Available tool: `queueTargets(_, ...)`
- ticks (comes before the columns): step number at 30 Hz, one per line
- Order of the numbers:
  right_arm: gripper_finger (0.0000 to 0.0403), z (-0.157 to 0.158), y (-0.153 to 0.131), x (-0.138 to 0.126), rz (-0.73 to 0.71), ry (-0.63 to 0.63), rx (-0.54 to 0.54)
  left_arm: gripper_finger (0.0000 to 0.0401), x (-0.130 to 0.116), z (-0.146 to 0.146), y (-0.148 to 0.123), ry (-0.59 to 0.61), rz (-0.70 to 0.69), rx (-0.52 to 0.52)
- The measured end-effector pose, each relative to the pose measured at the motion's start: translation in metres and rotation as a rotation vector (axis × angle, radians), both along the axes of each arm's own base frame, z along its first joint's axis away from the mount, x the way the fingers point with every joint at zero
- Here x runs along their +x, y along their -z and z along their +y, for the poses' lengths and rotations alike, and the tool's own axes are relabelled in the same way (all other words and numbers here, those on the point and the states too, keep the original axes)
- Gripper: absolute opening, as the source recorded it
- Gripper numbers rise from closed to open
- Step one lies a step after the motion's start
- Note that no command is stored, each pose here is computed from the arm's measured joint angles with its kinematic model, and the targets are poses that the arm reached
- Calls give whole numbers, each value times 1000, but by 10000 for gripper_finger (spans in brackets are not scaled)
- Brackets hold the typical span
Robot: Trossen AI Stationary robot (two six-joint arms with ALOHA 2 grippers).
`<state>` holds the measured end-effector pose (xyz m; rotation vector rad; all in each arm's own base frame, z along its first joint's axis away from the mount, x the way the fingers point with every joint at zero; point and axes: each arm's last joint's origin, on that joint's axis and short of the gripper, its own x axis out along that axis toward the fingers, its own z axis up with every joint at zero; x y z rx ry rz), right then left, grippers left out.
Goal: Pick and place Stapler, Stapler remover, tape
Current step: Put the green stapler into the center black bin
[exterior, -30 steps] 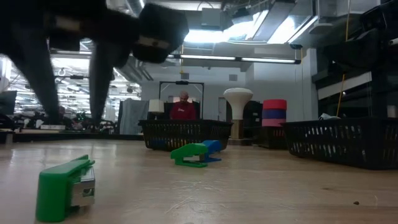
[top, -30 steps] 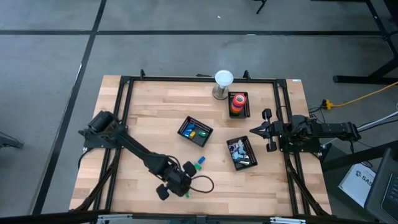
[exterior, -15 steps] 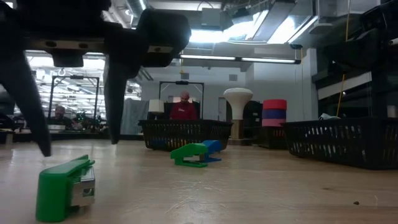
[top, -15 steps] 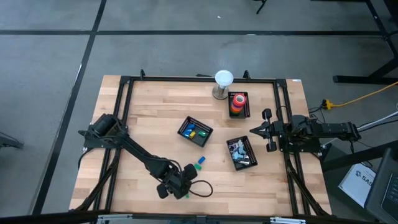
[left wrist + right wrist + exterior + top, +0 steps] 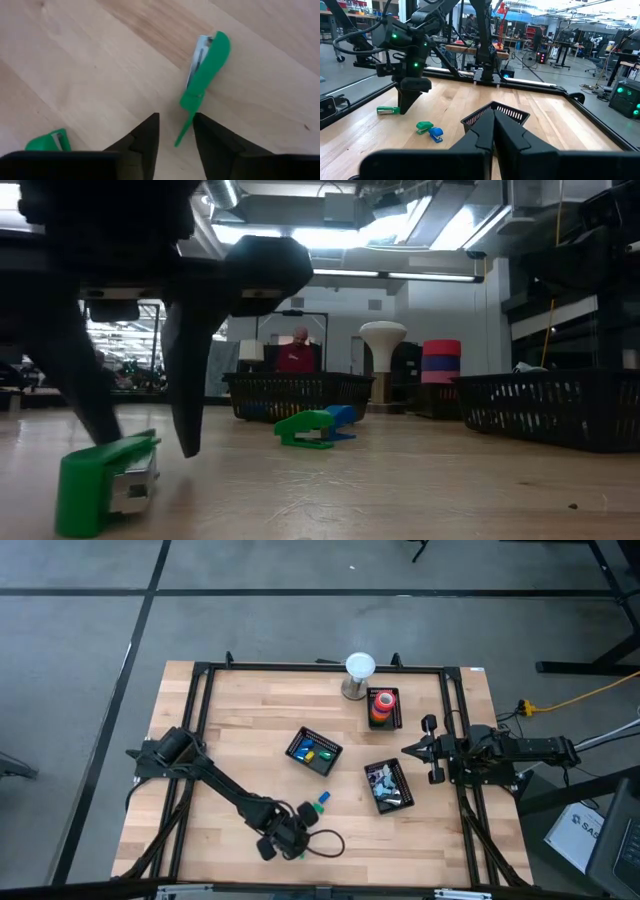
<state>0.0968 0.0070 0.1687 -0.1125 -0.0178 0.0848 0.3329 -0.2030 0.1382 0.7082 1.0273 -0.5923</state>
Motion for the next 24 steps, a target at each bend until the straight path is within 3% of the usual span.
queueTargets(10,14,0,0,0,0,0,0,9,-4,-2,1,-100,35,-35)
queueTargets(20,14,0,0,0,0,0,0,5,-9,2,-3,-171,41,3)
queueTargets(24,14,0,0,0,0,0,0,5,-10,6,-19,-210,-28,37)
